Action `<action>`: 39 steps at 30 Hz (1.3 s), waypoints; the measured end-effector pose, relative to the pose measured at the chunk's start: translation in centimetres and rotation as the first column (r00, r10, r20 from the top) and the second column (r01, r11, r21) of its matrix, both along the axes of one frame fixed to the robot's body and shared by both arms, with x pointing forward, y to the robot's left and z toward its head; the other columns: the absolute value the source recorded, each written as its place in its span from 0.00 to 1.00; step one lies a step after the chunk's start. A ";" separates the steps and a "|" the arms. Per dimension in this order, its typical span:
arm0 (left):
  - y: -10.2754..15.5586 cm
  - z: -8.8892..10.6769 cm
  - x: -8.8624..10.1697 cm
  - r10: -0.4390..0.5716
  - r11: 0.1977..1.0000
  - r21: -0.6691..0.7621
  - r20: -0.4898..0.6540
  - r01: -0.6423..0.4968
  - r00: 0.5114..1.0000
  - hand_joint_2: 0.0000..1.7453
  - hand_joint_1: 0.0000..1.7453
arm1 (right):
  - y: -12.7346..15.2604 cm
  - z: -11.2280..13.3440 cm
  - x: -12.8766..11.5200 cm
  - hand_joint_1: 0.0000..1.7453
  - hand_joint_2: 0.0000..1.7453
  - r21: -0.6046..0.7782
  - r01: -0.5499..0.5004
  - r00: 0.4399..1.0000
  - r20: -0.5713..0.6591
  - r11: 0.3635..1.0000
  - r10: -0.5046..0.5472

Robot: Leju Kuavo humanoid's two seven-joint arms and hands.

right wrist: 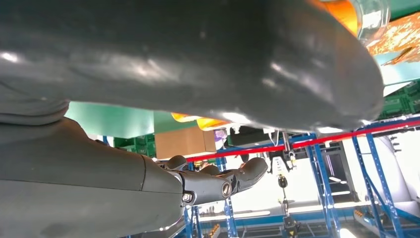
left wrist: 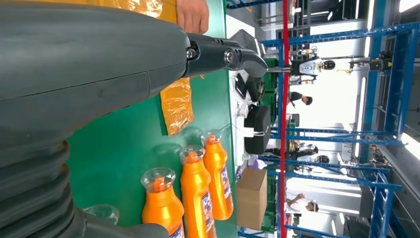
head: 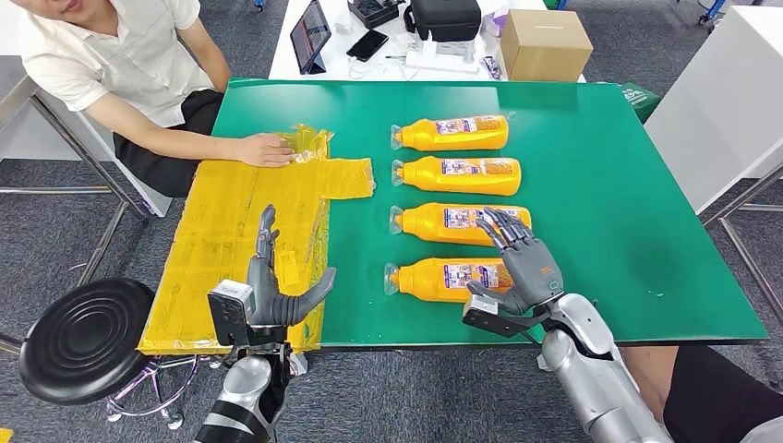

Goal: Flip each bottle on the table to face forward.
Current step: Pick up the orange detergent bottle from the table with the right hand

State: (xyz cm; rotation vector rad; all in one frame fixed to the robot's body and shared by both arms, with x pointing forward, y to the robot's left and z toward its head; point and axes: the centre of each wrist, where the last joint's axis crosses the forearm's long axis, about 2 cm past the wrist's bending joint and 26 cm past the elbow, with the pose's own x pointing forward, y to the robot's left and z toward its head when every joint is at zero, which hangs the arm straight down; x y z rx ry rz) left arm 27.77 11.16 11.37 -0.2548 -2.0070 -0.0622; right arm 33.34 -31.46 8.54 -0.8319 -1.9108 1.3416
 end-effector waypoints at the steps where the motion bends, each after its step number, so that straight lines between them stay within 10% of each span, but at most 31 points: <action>1: 0.0 0.0 0.0 0.000 1.000 0.000 0.000 0.000 1.000 1.00 0.00 | 0.0 0.0 0.0 0.00 0.00 -0.001 -0.001 1.000 -0.002 1.000 0.001; 28: 0.0 0.4 0.4 0.000 1.000 0.021 0.014 0.000 1.000 1.00 0.00 | -1.8 2.3 2.9 0.00 0.00 -0.160 0.010 0.978 -0.203 0.987 -0.043; 39: -1.3 0.9 1.1 -0.039 0.999 0.014 0.023 0.039 0.999 1.00 0.00 | 7.1 1.0 -1.3 0.00 0.00 0.407 -0.089 0.995 0.082 0.909 0.060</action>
